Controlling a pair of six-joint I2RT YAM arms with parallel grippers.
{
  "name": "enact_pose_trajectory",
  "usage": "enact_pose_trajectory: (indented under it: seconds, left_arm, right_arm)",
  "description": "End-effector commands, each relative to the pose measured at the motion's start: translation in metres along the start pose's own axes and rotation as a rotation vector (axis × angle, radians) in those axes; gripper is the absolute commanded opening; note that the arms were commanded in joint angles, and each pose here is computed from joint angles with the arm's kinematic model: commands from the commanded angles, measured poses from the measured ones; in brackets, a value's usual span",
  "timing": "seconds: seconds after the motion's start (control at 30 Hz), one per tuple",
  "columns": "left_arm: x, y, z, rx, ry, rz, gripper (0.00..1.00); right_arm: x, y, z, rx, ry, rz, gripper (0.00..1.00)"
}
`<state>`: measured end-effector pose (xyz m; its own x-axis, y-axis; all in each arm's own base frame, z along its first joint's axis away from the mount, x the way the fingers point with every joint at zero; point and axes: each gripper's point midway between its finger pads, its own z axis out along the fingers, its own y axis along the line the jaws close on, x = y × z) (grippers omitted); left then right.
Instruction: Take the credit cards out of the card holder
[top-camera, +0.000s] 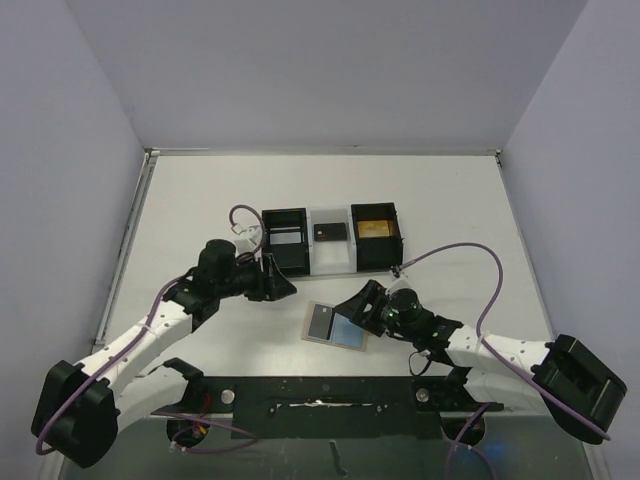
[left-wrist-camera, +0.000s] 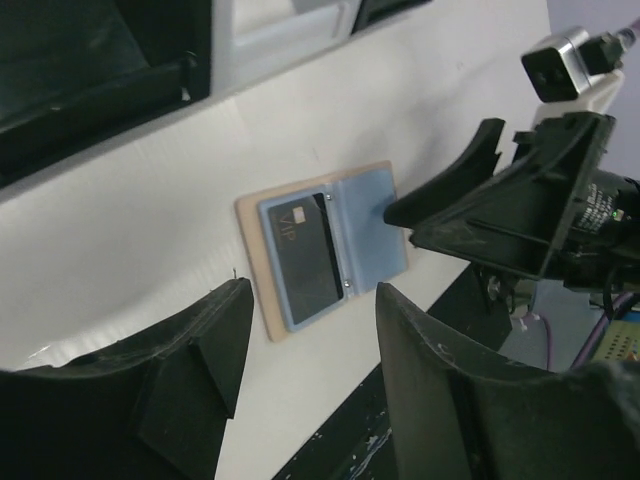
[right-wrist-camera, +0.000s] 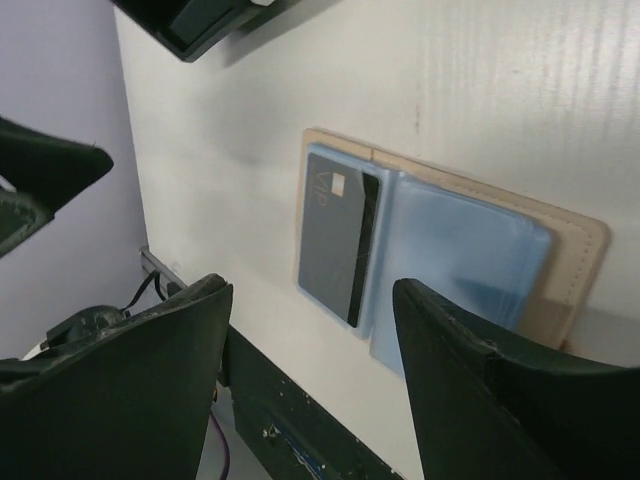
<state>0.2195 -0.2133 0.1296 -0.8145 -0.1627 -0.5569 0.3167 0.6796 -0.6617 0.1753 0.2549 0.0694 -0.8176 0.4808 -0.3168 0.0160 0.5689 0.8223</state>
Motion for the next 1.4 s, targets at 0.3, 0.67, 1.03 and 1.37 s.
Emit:
enact_pose_trajectory:
  seconds: [0.3, 0.67, 1.03, 1.37]
  left_arm:
    - [0.028, -0.036, 0.042, 0.105, 0.062, -0.032, 0.43]
    - [0.049, -0.027, 0.053, 0.09, 0.134, -0.082, 0.39]
    - [0.057, -0.027, 0.052, 0.094, 0.161, -0.084, 0.39]
    - [0.074, -0.024, 0.065, 0.058, 0.204, -0.092, 0.39]
  right_arm:
    - [-0.011, 0.028, 0.017, -0.005, -0.006, 0.008, 0.54]
    - [0.01, 0.019, 0.036, 0.062, 0.125, -0.006, 0.41]
    - [0.024, -0.012, 0.043, 0.241, 0.2, 0.015, 0.37]
    - [0.016, -0.017, 0.04, 0.298, 0.177, -0.011, 0.35]
